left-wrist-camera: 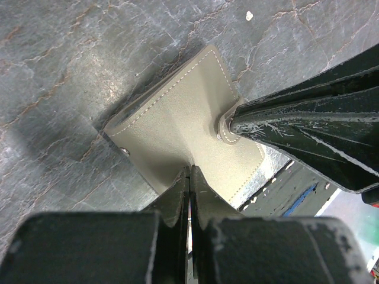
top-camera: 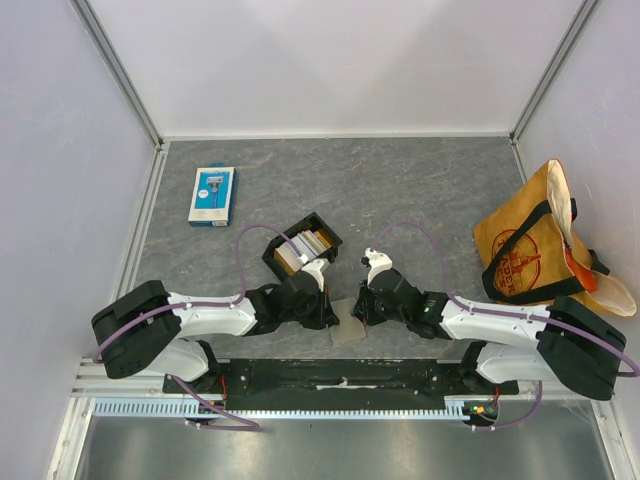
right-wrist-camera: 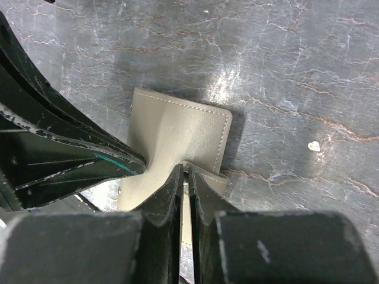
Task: Put the credit cards into the card holder
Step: Close the card holder at the center of the board.
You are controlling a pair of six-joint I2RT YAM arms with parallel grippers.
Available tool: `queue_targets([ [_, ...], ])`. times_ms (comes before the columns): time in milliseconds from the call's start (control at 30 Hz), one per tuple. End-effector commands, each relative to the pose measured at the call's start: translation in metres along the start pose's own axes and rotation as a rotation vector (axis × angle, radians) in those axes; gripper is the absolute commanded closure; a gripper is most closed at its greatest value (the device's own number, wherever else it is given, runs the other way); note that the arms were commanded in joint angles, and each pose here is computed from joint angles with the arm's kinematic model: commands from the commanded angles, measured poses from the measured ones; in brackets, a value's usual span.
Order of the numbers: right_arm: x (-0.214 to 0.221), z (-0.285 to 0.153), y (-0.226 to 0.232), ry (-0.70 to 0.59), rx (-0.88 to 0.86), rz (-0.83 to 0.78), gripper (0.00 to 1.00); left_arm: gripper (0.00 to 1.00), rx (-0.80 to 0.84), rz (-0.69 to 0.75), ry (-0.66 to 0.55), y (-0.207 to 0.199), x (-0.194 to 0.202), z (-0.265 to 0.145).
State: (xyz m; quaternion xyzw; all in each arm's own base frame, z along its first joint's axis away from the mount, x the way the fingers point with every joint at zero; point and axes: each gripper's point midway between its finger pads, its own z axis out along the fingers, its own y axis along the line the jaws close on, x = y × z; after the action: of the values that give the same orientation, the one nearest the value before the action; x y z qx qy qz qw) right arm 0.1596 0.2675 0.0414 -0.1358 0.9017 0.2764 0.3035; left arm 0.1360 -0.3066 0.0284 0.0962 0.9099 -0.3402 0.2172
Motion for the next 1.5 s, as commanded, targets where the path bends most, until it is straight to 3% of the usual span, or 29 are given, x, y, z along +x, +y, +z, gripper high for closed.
queue_targets([
  [0,-0.004,0.002,0.005,-0.007,-0.021,0.014,0.88,0.98,-0.021,-0.006,0.010,0.001,0.003,0.003],
  [1000,0.028,0.000,0.005,0.141,-0.054,0.006,0.89,0.98,-0.036,-0.008,0.008,0.001,0.001,0.007],
  [1233,0.014,-0.005,0.009,0.092,-0.063,-0.011,0.89,0.98,-0.046,-0.016,0.005,0.003,0.000,0.007],
  [1467,-0.004,-0.013,0.005,0.031,-0.013,-0.010,0.83,0.97,-0.037,-0.011,0.004,0.001,-0.001,0.006],
])
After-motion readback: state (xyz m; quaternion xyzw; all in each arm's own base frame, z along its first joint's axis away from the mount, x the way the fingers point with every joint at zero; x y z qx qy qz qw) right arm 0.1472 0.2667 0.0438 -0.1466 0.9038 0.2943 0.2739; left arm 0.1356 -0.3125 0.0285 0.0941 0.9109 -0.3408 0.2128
